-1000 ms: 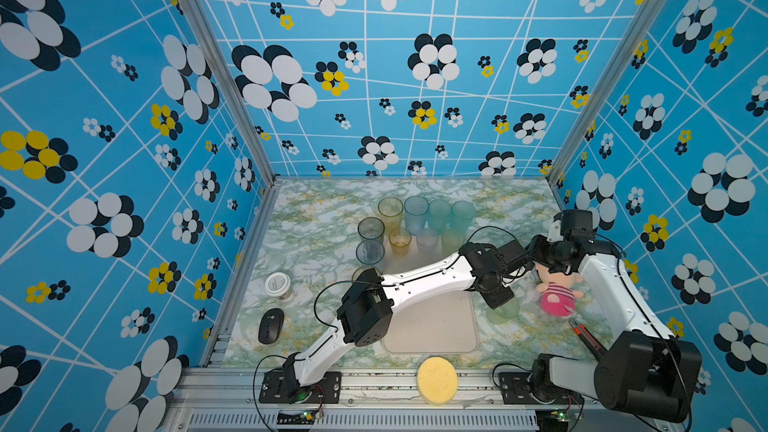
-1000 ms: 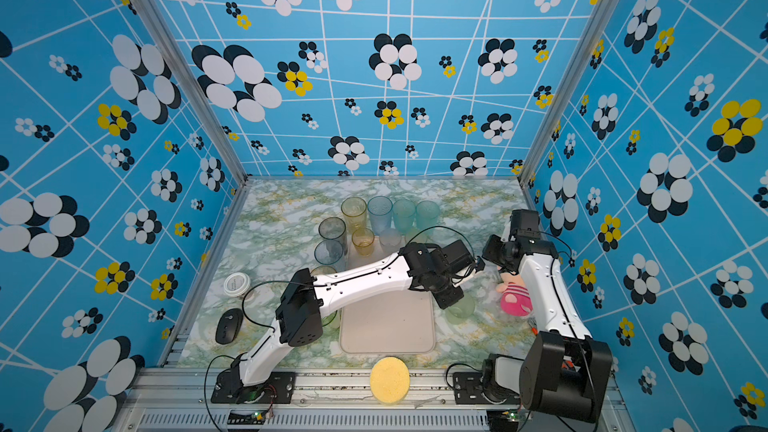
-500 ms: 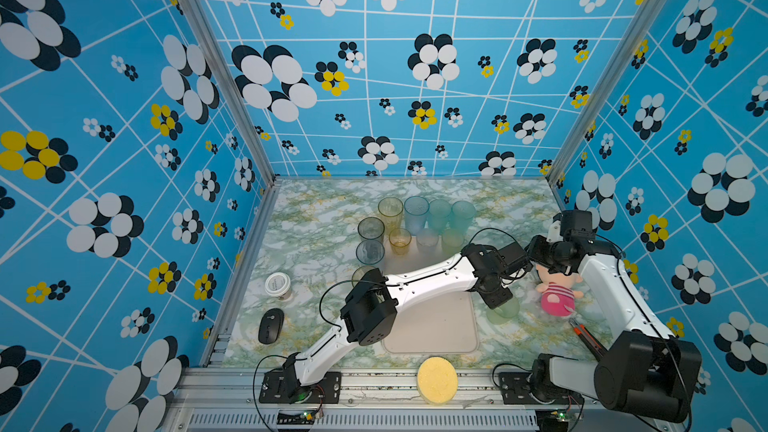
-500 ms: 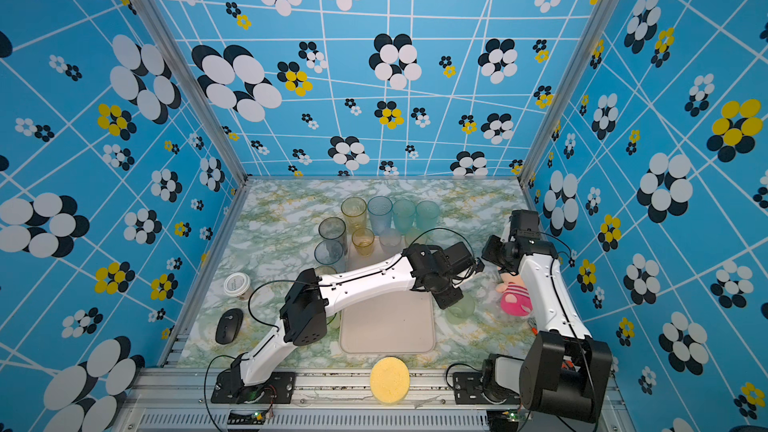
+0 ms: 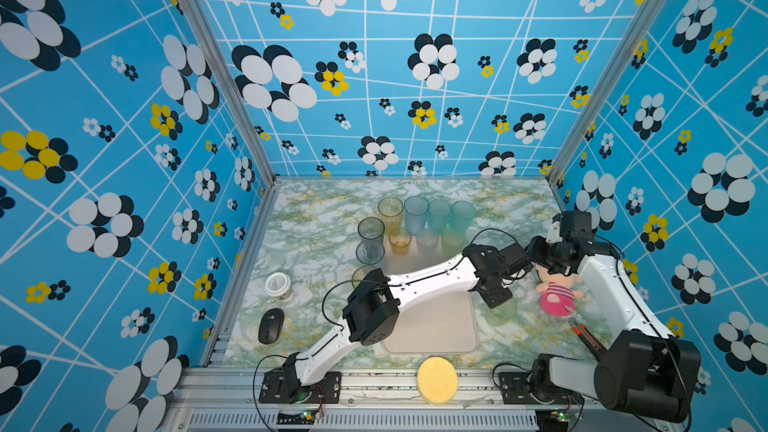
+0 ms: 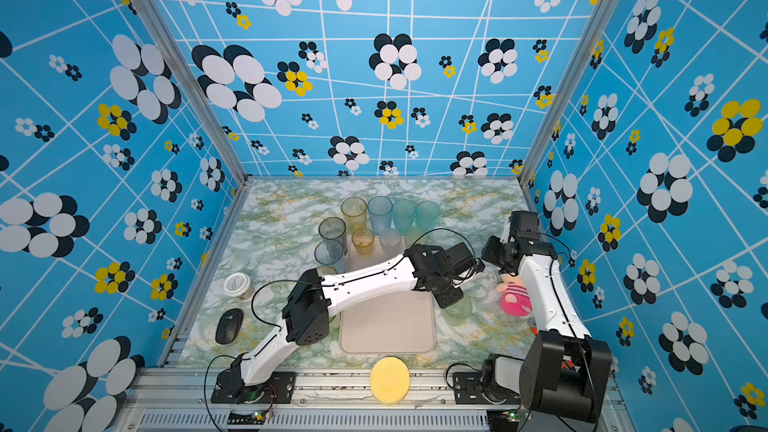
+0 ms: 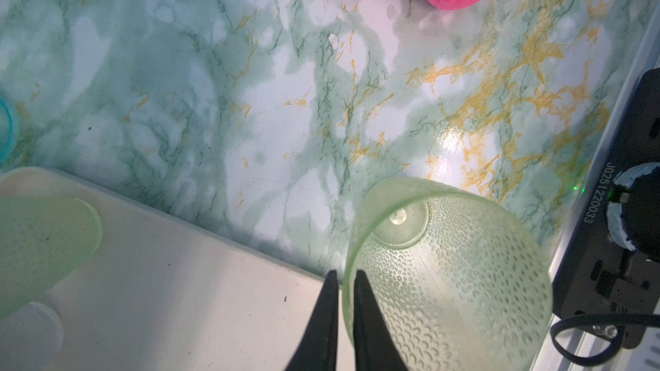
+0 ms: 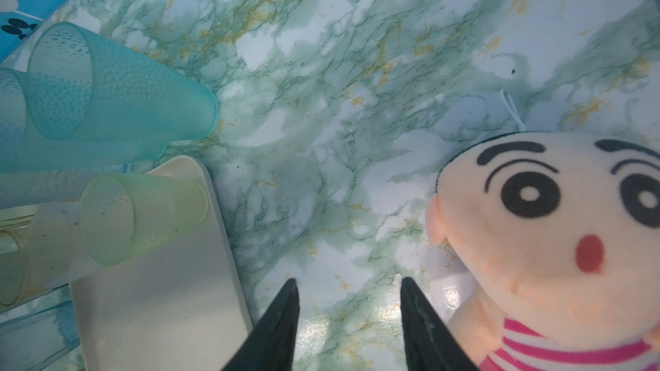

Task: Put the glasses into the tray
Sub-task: 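Close the left gripper on the rim of the second green cup, then lift the green cup with the left gripper and carry it over the tray, then lower the green cup with the left gripper while the right moves over the tray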

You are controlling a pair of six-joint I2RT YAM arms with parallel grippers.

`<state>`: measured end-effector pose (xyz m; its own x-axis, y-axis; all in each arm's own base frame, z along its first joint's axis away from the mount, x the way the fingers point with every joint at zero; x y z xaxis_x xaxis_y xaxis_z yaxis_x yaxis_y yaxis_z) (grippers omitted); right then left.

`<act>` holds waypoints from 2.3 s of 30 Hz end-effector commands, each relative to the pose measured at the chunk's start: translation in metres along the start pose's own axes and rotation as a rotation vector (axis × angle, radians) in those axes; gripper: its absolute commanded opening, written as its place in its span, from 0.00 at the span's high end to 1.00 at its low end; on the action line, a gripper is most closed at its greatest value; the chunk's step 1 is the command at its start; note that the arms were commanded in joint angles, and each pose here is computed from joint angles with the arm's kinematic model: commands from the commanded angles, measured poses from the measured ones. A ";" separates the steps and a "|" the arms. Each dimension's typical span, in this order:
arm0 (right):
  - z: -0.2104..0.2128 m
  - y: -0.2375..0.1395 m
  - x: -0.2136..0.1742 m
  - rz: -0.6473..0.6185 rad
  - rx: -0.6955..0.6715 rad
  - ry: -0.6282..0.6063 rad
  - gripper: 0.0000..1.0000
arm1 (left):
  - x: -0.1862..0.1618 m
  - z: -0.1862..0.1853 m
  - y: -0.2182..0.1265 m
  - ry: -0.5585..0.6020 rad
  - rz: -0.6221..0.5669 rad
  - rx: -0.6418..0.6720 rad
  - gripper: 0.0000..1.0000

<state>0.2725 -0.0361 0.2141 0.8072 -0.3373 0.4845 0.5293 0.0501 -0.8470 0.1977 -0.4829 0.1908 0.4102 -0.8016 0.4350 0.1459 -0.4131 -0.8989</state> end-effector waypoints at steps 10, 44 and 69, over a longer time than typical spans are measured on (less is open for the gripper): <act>-0.002 0.003 -0.003 0.006 0.005 -0.013 0.52 | -0.003 0.006 0.000 0.039 0.019 0.045 1.00; 0.013 0.002 -0.006 0.034 0.056 -0.061 0.53 | -0.085 0.125 -0.132 -0.197 0.034 0.285 1.00; 0.086 -0.001 -0.019 0.110 0.084 -0.287 0.54 | -0.135 0.186 -0.097 -0.361 0.148 0.290 1.00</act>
<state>0.2786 0.0412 0.2187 0.8882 -0.0757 0.4531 0.4594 0.1550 -0.8746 0.2964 -0.2587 0.2098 0.7149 -0.6322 0.2988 0.2958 -0.1138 -0.9485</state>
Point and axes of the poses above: each gripper's point midway between its finger pads, its own y axis out along the fingers, its own z axis along the line the jaws close on, x = y × z, the point moved 9 cm from there along -y, back along the fingers, and after that the axes turned 4 degrees about -y, right-handed, at the moved point
